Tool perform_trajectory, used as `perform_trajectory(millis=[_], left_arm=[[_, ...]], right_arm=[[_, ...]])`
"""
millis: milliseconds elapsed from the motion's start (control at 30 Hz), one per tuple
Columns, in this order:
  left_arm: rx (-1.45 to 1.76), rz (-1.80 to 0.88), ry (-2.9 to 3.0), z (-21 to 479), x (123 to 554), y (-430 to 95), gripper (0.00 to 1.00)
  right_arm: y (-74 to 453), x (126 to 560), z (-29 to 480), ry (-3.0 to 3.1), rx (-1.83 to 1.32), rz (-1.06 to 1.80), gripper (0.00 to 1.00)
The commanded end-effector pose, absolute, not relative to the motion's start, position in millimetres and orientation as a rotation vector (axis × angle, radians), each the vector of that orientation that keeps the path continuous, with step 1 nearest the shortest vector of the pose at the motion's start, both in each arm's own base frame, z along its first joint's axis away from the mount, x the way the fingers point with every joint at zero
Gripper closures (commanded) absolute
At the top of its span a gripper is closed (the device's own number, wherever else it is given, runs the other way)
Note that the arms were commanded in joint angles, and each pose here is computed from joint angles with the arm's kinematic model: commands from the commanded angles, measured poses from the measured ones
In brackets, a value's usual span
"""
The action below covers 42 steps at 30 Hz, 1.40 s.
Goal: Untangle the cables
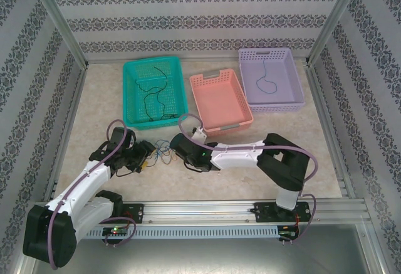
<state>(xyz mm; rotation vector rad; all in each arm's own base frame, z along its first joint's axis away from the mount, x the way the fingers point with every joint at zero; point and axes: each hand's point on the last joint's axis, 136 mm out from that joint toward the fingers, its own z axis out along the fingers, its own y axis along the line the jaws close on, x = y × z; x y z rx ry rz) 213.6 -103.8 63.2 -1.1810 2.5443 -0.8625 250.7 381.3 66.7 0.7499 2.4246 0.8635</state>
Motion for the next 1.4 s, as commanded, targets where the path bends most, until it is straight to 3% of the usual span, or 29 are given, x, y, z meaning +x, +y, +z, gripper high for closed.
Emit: perform_trajectory(millis=[0,233,400,600,733,867,1033,1133,1367], left_arm=[[-1.129,-0.852,2.544,70,217,-105,0.38],[-1.110,-0.866,2.532,73,222,-107,0.38],[-1.092,-0.874,2.539,72,224,-109,0.38],[-1.090,-0.851,2.543,68,231,-109,0.34],[-1.090,-0.818,2.533,62,242,-110,0.34],[-1.113,-0.690,2.580,45,241,-108,0.46],[-1.175,-0.484,2.658,14,219,-100,0.80],[-1.214,-0.441,2.673,3,210,-100,0.89],[-1.172,-0.383,2.701,0,213,-117,0.99]], right_arm=[[380,249,70,2.410,0.769,0.859,0.45],[386,253,33,2.465,0.865,0.833,0.49],[390,271,27,2.438,0.849,0.816,0.66],[378,273,39,2.431,0.814,0.760,0.99],[363,258,54,2.449,0.779,0.749,1.00],[339,240,63,2.492,0.752,0.715,1.00],[301,226,78,2.505,0.690,0.649,1.00],[261,219,84,2.506,0.672,0.559,1.00],[164,213,116,2.406,0.640,0.411,1.00]])
